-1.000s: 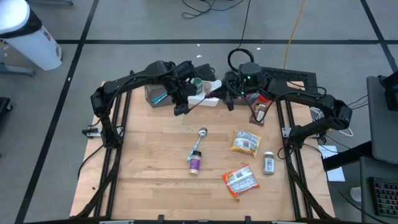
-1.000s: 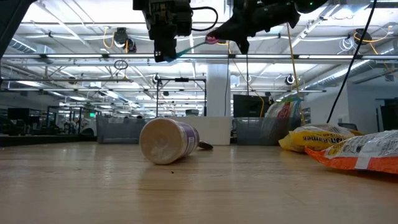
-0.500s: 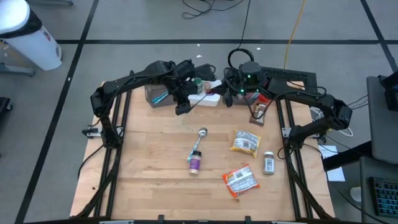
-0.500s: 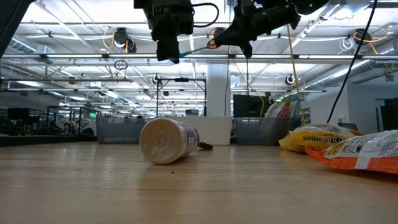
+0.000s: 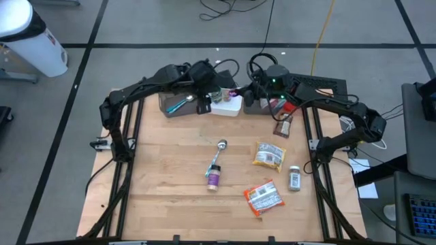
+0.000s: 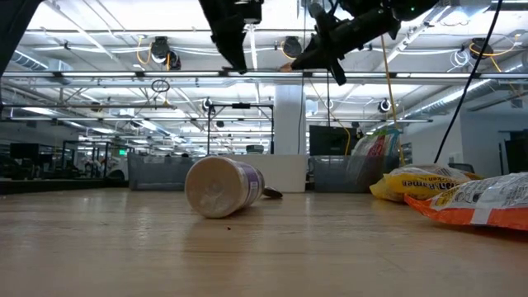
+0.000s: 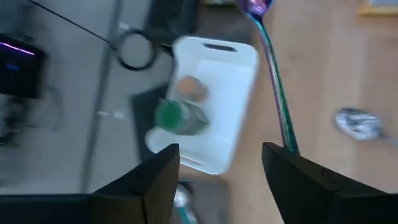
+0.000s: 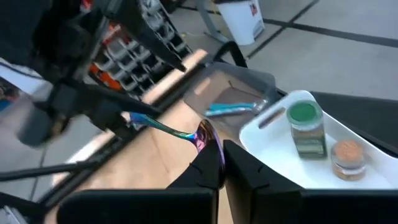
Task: Pick & Place Food Item
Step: Put the blue spoon into the left black bin
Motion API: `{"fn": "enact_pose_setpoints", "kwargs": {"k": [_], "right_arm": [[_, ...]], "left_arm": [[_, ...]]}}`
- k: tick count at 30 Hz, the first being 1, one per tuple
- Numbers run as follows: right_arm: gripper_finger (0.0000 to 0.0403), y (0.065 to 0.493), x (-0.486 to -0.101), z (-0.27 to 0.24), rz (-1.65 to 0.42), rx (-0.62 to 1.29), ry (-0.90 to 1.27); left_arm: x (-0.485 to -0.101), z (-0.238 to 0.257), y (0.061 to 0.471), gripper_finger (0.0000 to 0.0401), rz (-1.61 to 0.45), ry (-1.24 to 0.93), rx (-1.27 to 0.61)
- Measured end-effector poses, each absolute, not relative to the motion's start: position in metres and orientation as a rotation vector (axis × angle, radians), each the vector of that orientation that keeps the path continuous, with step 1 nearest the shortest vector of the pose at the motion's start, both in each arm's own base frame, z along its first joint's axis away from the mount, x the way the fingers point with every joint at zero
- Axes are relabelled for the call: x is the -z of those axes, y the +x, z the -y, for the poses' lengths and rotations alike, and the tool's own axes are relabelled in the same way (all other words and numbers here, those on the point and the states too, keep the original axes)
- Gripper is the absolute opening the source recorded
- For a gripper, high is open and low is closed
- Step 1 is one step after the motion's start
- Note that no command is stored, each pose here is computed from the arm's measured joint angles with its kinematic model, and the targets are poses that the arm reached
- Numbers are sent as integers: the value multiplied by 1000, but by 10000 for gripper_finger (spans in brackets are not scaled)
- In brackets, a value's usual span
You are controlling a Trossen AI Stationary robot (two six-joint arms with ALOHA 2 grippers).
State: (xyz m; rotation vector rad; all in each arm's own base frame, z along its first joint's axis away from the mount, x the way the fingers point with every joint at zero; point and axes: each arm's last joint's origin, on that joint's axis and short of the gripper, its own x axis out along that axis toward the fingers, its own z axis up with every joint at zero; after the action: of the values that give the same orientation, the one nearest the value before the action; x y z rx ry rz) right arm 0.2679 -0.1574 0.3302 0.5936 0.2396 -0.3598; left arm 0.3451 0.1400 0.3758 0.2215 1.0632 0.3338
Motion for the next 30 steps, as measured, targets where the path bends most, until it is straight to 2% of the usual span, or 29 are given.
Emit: {"fn": "enact_pose_setpoints", "kwargs": {"k": [4, 7, 13, 30], "right_arm": [[0, 266, -330, 161, -229, 376, 626], [0, 266, -330, 161, -225, 389, 631], [0, 264, -329, 163, -233, 467, 602], [0, 270, -338, 160, -140, 424, 580]], "left_arm": [[-376, -122, 352, 241, -1102, 375, -370], [-377, -112, 357, 241, -1089, 413, -388], [-377, -97, 363, 241, -1050, 384, -381], [-377, -114, 358, 241, -1045, 293, -489]]}}
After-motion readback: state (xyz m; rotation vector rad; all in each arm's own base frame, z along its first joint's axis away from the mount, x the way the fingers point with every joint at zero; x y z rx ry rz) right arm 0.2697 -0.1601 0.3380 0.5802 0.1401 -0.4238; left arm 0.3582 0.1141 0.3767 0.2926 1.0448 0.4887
